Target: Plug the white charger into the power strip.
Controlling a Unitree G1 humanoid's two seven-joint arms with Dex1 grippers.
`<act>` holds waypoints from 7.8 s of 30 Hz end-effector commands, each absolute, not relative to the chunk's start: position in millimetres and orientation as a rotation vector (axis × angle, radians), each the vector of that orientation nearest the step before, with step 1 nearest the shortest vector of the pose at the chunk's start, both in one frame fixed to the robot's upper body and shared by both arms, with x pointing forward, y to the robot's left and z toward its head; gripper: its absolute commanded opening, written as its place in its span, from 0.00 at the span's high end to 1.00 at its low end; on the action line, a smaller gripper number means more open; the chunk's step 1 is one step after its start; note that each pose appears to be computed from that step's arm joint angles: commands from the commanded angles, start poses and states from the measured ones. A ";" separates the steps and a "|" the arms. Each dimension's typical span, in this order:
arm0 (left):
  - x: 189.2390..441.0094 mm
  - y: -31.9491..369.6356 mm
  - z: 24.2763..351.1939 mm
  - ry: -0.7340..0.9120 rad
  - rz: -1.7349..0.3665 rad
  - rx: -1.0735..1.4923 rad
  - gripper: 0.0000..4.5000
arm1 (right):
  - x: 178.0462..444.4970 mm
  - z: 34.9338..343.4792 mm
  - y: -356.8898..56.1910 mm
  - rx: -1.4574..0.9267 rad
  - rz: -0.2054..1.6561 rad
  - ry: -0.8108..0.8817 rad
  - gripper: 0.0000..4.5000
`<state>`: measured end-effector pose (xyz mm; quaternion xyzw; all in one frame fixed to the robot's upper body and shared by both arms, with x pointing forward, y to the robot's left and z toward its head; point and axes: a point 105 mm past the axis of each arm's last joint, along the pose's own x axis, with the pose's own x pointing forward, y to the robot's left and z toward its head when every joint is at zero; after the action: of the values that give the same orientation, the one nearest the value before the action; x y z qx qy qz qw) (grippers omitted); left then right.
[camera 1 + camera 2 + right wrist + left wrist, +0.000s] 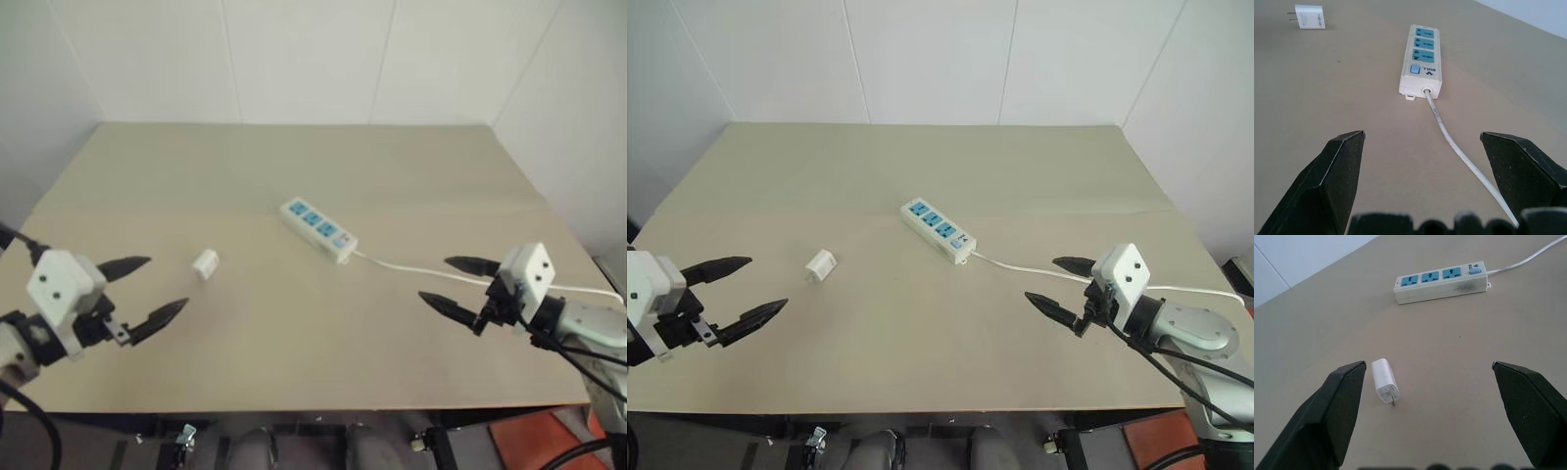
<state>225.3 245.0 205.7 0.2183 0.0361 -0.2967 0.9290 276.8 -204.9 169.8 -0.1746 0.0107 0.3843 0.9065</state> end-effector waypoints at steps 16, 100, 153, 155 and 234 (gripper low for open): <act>221.7 238.2 212.0 0.035 -0.616 0.471 0.00 | 281.0 179.4 -195.5 -0.372 0.806 -0.028 0.01; 242.6 213.8 208.7 0.013 -0.735 0.466 0.00 | 303.0 88.0 -59.8 -0.010 0.673 -0.067 0.01; 283.0 221.6 240.6 -0.037 -0.907 0.585 0.00 | 332.7 126.4 -64.2 -0.209 1.267 -0.204 0.23; 289.3 219.9 247.7 -0.038 -0.955 0.618 0.00 | 327.0 122.7 -66.3 -0.257 1.361 -0.206 0.23; 395.4 226.3 151.3 1.214 -0.224 0.341 0.46 | 278.0 77.2 -53.7 -0.246 1.528 -0.065 0.23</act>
<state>394.4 221.4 147.6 0.1524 0.5701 -0.1145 0.7991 284.6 -59.7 79.1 -0.1212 -0.0300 0.6801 0.7225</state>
